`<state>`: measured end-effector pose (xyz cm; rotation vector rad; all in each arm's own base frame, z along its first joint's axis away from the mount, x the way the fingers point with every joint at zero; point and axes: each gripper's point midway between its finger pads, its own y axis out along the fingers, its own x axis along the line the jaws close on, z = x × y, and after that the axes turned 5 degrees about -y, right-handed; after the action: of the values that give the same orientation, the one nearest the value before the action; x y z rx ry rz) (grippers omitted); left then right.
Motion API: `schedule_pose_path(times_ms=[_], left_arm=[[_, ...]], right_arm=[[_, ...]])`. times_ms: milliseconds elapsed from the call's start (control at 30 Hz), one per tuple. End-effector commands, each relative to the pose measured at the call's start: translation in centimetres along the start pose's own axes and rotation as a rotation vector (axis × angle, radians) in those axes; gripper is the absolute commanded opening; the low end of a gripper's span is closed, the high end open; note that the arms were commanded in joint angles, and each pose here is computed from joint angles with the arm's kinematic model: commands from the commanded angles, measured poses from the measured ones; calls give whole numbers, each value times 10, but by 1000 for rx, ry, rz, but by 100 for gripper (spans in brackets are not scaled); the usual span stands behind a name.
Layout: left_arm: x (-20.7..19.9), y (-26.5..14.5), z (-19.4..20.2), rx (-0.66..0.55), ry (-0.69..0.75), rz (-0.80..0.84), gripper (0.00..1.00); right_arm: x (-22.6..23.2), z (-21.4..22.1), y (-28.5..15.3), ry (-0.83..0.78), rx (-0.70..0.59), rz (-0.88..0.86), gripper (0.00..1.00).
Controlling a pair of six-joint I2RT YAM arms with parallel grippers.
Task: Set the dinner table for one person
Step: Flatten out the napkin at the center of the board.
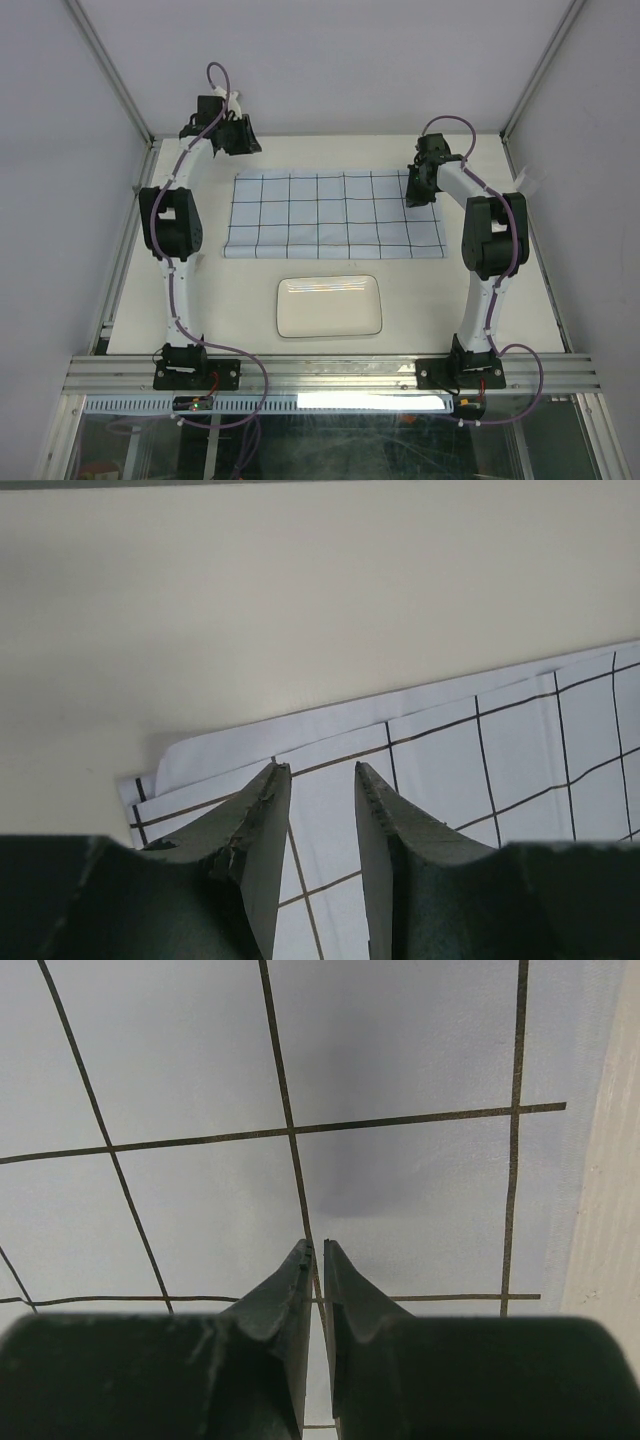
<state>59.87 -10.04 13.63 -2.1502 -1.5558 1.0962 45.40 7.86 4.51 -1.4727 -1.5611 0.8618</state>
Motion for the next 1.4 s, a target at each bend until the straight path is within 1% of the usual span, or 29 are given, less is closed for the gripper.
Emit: schedule_pose_path(times_ms=[0, 67, 200, 333, 400, 500, 800, 1000, 1167, 1300, 1367], left_arm=[[-21, 17, -1, -37, 3, 113, 32], [-22, 23, 9, -23, -16, 140, 30], [-13, 32, 27, -12, -46, 134, 27], [-5, 40, 38, -2, -64, 117, 27], [2, 45, 52, 25, -85, 101, 27], [7, 46, 54, 25, -102, 72, 29], [45, 36, 56, 23, -111, -90, 30], [64, 25, 58, 21, -137, -137, 29], [62, 18, 48, -3, -145, -147, 29], [45, 1, 14, -84, -127, -112, 30], [44, -4, 1, -109, -114, -120, 32]], right_arm=[[-1, -26, -14, -1, -76, 2, 12], [-2, -24, -13, 0, -73, 4, 12], [-3, -25, -12, -2, -73, 7, 12], [-1, -26, -13, -2, -77, 3, 12], [-2, -26, -13, -1, -77, 5, 12], [-3, -25, -11, -1, -73, 10, 12], [-10, -28, -13, 1, -87, 42, 12], [-13, -39, -20, 9, -115, 50, 12], [-21, -47, -21, 14, -133, 75, 12], [-33, -64, -24, 21, -176, 109, 12], [-42, -77, -23, 24, -208, 122, 12]])
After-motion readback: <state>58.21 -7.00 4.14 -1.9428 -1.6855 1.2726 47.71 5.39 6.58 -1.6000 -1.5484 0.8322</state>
